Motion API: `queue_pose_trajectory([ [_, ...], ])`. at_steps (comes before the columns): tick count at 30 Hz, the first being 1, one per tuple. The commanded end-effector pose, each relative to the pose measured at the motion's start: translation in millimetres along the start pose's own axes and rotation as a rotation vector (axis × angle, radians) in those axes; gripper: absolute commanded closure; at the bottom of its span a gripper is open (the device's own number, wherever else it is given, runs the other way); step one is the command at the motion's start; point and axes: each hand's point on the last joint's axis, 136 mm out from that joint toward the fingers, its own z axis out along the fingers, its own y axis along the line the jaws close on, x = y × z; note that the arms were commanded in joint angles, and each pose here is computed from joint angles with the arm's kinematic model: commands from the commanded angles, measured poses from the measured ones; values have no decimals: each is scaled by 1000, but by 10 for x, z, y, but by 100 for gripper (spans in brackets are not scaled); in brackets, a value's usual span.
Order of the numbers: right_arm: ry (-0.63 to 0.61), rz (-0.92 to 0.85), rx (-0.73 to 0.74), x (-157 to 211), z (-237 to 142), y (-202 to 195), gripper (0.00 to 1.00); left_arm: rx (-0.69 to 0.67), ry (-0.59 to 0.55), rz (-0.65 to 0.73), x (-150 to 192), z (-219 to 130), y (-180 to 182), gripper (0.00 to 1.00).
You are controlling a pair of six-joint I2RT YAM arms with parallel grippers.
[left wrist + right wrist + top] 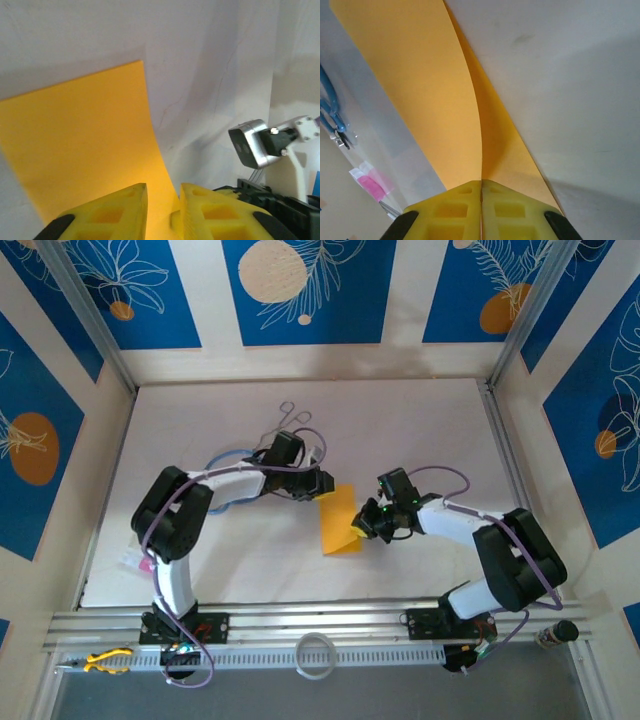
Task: Fold a paper plane with a square sheet of paper (pick it up from the middle)
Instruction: Fold the triangle a second time at the center of the table.
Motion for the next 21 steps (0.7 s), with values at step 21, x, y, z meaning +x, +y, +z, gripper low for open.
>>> queue_pose_trajectory([
  [21, 112, -72, -77, 25, 26, 192, 80, -135, 76, -41, 330, 242, 556, 87],
])
